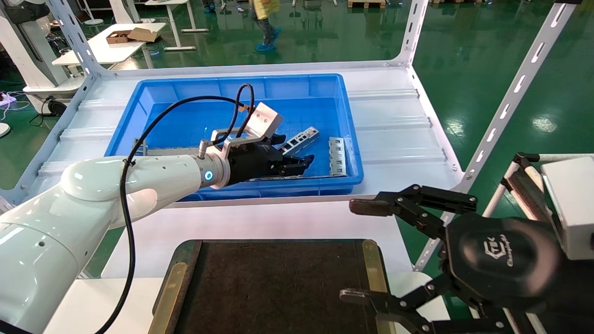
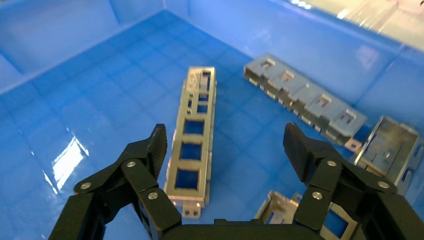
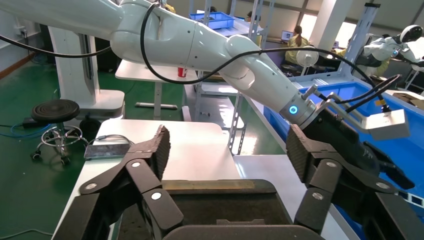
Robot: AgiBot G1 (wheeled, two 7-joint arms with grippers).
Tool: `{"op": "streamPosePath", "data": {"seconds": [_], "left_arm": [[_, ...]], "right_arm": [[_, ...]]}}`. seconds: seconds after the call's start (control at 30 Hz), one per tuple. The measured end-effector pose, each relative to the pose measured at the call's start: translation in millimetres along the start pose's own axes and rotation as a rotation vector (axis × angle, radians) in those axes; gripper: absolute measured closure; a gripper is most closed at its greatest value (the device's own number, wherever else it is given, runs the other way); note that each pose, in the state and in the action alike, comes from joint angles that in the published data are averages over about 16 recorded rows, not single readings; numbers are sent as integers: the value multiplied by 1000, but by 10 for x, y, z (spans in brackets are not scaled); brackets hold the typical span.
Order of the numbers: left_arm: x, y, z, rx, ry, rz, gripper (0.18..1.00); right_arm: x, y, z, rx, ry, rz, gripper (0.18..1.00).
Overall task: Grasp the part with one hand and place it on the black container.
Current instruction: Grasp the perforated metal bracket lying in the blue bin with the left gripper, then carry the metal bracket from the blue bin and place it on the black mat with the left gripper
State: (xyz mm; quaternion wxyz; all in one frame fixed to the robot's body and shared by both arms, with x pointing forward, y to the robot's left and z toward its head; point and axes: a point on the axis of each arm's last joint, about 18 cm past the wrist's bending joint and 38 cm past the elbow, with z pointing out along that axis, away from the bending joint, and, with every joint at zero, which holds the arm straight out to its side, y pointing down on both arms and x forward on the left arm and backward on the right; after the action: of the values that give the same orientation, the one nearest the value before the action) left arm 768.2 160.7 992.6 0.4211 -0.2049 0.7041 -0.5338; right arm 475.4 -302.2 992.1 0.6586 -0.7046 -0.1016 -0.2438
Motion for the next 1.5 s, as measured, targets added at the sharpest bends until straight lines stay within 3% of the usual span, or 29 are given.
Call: {"op": "streamPosePath", "data": {"seconds": [0.3,0.83,1.1,1.3,1.5], "left_arm": [[22,39,25,-5,-8,-16,440],[40,-10,57,21,-24,-36,797],[-15,-153,40,73,-43,-61,855],[-81,-304,-12,127,-43,-94,863],[-95,-433,-139,191,23,-126,863]], "right_arm": [[0,0,0,0,0,0,459],[0,0,0,0,0,0,811],[0,0,0,0,0,0,927],[0,0,0,0,0,0,970],[0,0,0,0,0,0,986]]}}
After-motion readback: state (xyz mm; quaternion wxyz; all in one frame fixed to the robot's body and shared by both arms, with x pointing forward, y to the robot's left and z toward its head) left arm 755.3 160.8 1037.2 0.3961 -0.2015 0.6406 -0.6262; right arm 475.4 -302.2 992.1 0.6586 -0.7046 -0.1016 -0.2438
